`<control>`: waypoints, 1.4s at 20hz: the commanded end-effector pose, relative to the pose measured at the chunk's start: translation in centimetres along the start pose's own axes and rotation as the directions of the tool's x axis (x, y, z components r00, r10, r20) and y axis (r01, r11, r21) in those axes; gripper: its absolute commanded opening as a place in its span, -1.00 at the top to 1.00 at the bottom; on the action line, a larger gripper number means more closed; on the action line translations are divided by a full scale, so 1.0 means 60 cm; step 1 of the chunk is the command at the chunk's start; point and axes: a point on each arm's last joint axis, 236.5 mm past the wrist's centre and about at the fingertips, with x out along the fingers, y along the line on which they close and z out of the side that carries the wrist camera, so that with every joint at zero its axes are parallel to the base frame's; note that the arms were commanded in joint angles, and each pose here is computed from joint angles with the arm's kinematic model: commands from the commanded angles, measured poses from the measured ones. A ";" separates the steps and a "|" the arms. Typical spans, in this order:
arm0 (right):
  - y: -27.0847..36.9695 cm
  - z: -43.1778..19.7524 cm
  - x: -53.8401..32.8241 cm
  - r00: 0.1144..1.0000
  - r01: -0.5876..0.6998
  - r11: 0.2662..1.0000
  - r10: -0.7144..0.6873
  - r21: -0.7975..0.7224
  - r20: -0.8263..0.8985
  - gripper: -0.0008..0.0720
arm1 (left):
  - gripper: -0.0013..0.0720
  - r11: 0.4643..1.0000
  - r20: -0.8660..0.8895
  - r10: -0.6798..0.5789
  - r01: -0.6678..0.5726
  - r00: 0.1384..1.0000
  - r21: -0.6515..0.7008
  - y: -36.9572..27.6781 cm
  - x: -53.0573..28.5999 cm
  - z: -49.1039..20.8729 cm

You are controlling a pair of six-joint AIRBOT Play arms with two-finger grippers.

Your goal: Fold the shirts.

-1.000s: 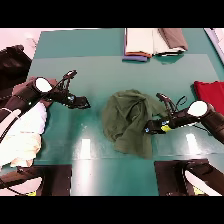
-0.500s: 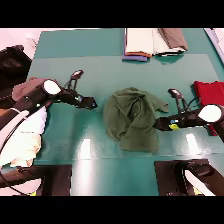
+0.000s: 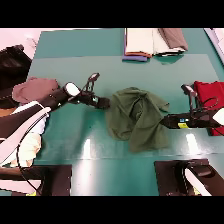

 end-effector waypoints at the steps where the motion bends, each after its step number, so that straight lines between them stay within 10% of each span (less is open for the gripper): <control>1: -0.001 0.059 -0.053 0.993 0.070 0.995 -0.063 -0.067 0.100 0.92 | 0.91 0.997 0.076 -0.008 0.003 0.997 0.073 -0.017 -0.077 0.079; 6: 0.040 0.184 -0.248 0.923 0.234 0.952 -0.154 -0.197 0.354 0.92 | 0.91 0.944 0.545 0.008 -0.186 0.839 0.273 -0.116 -0.450 0.254; 13: 0.116 0.225 -0.420 0.848 0.268 0.931 -0.105 -0.249 0.519 0.92 | 0.91 0.830 0.772 -0.135 -0.354 0.621 0.430 -0.318 -0.768 0.173; 28: -0.032 0.206 -0.037 0.973 0.229 0.956 -0.229 -0.184 0.022 0.92 | 0.91 0.942 0.187 0.208 -0.248 0.960 0.225 0.063 -0.293 0.077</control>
